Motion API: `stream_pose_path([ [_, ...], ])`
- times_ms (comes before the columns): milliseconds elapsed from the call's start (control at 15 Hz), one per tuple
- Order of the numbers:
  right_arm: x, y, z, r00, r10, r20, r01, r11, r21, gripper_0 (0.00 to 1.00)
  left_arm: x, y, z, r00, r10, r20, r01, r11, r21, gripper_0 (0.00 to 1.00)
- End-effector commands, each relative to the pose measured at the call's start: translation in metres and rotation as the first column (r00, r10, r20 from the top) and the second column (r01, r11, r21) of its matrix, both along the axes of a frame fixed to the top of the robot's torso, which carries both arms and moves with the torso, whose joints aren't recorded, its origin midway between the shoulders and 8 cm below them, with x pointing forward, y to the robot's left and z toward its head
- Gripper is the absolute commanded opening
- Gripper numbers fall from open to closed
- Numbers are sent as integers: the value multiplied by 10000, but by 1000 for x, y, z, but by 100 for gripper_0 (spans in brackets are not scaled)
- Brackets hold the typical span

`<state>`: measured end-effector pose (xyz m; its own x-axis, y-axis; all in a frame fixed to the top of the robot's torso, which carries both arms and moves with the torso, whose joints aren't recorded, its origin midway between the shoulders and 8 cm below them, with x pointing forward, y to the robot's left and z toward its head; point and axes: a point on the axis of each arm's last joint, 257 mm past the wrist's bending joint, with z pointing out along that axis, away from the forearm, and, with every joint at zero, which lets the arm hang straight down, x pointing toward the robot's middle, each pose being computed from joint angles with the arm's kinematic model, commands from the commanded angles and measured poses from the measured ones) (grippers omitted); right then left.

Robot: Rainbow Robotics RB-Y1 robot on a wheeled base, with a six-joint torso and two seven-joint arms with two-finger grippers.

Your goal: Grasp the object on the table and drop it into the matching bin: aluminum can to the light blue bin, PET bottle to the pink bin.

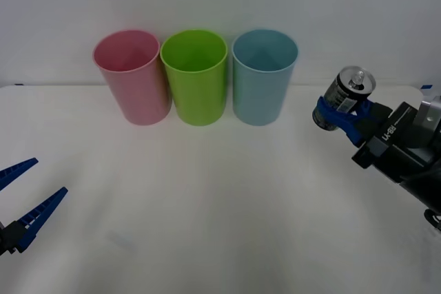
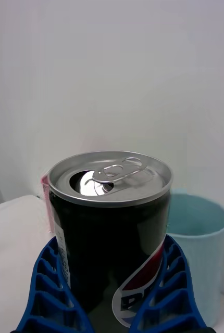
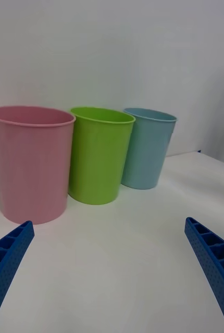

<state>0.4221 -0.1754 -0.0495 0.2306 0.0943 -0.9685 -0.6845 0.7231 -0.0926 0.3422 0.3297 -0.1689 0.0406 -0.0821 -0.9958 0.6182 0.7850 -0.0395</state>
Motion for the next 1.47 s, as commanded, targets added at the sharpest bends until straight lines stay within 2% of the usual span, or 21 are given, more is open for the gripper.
stream_pose_path([
  [67, 19, 0, 16, 9996, -271, -85, 273, 9993, 270, 0, 0, 0, 0, 10000, 0, 0, 0, 10000, 0, 100],
  [200, 33, 5, 24, 9995, -247, -186, 256, 9984, 508, 0, 0, 0, 0, 10000, 0, 0, 0, 10000, 0, 100],
  [400, 63, 9, 30, 9996, -254, -137, 262, 9981, 559, 0, 0, 0, 0, 10000, 0, 0, 0, 10000, 0, 100],
  [600, 99, 15, 39, 9988, -490, -23, 490, 9973, 541, 0, 0, 0, 0, 10000, 0, 0, 0, 10000, 0, 100],
  [1000, 165, 41, 40, 9947, -988, -271, 1000, 9937, 501, 0, 0, 0, 0, 10000, 0, 0, 0, 10000, 0, 100],
  [1467, 207, 72, 37, 9871, -1534, -463, 1547, 9876, 276, 0, 0, 0, 0, 10000, 0, 0, 0, 10000, 0, 100],
])
